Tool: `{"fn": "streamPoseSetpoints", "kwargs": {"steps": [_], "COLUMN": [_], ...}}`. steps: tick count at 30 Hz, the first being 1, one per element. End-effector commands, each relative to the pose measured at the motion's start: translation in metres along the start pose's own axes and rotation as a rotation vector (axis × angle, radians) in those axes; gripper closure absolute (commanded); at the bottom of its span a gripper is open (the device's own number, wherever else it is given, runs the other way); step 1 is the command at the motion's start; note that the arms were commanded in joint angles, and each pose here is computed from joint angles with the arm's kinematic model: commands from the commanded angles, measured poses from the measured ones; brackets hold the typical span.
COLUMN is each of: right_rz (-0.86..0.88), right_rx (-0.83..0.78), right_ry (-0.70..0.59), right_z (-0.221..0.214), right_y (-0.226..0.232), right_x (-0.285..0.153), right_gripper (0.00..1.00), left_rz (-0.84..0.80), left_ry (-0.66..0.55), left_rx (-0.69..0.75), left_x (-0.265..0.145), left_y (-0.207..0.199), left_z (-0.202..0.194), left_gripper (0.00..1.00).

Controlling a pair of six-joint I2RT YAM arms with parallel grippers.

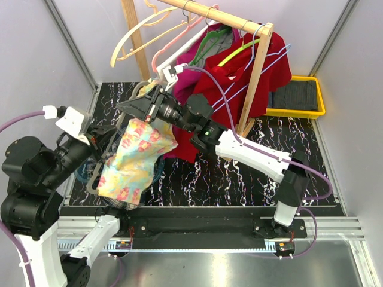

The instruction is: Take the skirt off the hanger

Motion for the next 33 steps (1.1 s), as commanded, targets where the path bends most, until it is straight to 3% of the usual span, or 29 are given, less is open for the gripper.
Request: {"fn": "streamPoseSetpoints", "kwargs": {"steps": [1, 5, 6, 10, 13, 16, 19, 22, 23, 27, 29, 33], "right_rz": [0.091, 0.114, 0.116, 0.140, 0.153, 0.153, 0.156, 0.161, 0.163, 0.168, 0.176, 0.212], "right_rx": [-0.107, -0.149, -0.156, -0.206, -0.216, -0.208, -0.199, -0.172, -0.165, -0.119, -0.094, -0.063], "right_ry": [-0.079, -0.110, -0.124, -0.193, -0.224, -0.233, -0.243, -0.247, -0.245, -0.245, -0.254, -0.252], "right_z": [0.031, 0.044, 0.048, 0.074, 0.088, 0.092, 0.094, 0.093, 0.092, 0.088, 0.088, 0.089], "right_y": [0.054, 0.069, 0.072, 0.089, 0.094, 0.095, 0.099, 0.100, 0.099, 0.091, 0.089, 0.094], "right_x": [-0.012, -0.008, -0.008, -0.006, -0.004, -0.003, -0.008, -0.012, -0.012, -0.012, -0.011, -0.006], "right_gripper": [0.82, 0.82, 0.82, 0.82, 0.83, 0.83, 0.83, 0.82, 0.82, 0.82, 0.82, 0.82], "left_rz": [0.071, 0.067, 0.063, 0.031, 0.005, 0.016, 0.047, 0.040, 0.022, 0.002, -0.008, -0.028], "left_ry": [-0.060, -0.055, -0.055, -0.049, -0.070, -0.073, -0.069, -0.075, -0.081, -0.080, -0.079, -0.063], "left_rx": [0.045, 0.032, 0.031, 0.012, -0.019, -0.011, 0.007, 0.001, 0.000, -0.010, -0.018, -0.043], "left_x": [-0.008, -0.010, -0.011, -0.017, -0.023, -0.025, -0.026, -0.025, -0.025, -0.020, -0.018, -0.012], "left_y": [0.010, 0.008, 0.007, -0.002, -0.010, -0.010, -0.005, -0.006, -0.009, -0.010, -0.010, -0.012], "left_z": [0.016, 0.014, 0.015, 0.013, 0.018, 0.016, 0.011, 0.011, 0.013, 0.018, 0.019, 0.016], "left_gripper": [1.00, 0.96, 0.81, 0.46, 0.32, 0.32, 0.39, 0.59, 0.76, 0.98, 0.98, 0.80]}}
Point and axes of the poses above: each gripper's point midway between its finger pads, its own x axis out along the fingers, its own y axis along the line the jaws close on, z = x × y, the point moved 1 cm from there along -x, back along the fingers
